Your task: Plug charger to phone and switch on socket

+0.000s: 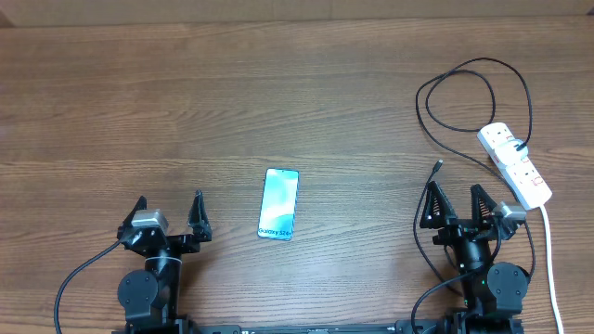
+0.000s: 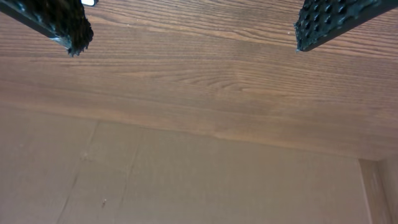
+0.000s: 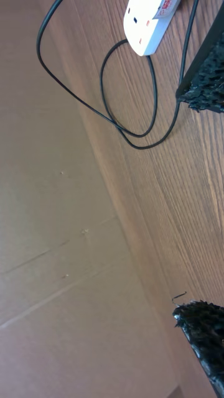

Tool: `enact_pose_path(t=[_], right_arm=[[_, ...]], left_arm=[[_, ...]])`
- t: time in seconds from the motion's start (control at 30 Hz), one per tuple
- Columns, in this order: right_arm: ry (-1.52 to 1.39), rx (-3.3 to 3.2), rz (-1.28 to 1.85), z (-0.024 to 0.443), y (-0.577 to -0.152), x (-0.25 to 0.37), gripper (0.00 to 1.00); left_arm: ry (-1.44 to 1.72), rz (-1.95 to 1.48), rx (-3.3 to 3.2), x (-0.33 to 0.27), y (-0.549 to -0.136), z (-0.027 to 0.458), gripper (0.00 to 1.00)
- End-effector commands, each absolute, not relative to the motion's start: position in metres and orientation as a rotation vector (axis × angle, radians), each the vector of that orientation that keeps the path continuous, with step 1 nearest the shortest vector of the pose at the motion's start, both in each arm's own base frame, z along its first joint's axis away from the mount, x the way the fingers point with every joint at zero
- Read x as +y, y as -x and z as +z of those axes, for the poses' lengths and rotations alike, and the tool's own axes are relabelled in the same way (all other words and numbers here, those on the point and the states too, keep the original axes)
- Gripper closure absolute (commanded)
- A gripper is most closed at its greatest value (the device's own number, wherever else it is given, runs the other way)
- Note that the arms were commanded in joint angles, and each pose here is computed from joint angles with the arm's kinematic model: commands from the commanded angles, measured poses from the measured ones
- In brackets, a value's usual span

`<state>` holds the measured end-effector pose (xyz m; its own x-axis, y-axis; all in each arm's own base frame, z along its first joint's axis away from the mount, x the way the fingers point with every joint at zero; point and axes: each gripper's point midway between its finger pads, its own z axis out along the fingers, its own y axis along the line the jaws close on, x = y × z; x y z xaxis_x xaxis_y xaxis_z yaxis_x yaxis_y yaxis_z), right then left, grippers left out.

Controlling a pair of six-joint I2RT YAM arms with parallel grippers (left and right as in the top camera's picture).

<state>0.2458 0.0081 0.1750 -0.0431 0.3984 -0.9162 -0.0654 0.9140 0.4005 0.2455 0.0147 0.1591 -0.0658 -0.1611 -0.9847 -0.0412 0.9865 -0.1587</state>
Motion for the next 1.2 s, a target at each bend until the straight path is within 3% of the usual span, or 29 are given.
enact_pose_path(t=[0.0, 0.57, 0.93, 1.17], right_arm=[[-0.264, 1.572, 0.388, 0.173, -0.246, 0.009, 0.0], [-0.264, 1.572, 0.388, 0.173, -0.246, 0.009, 0.0], [-0.264, 1.572, 0.388, 0.173, -0.246, 0.009, 0.0], [-0.264, 1.572, 0.388, 0.173, -0.246, 0.009, 0.0]], left_arm=[[0.147, -0.087, 1.631, 0.016, -0.246, 0.158, 0.0], [0.049, -0.237, 1.686, -0.012, -0.238, 0.167, 0.0], [0.017, -0.271, 1.681, -0.02, -0.231, 0.212, 0.0], [0.0, -0.318, 1.757, -0.025, -0.248, 0.249, 0.0]])
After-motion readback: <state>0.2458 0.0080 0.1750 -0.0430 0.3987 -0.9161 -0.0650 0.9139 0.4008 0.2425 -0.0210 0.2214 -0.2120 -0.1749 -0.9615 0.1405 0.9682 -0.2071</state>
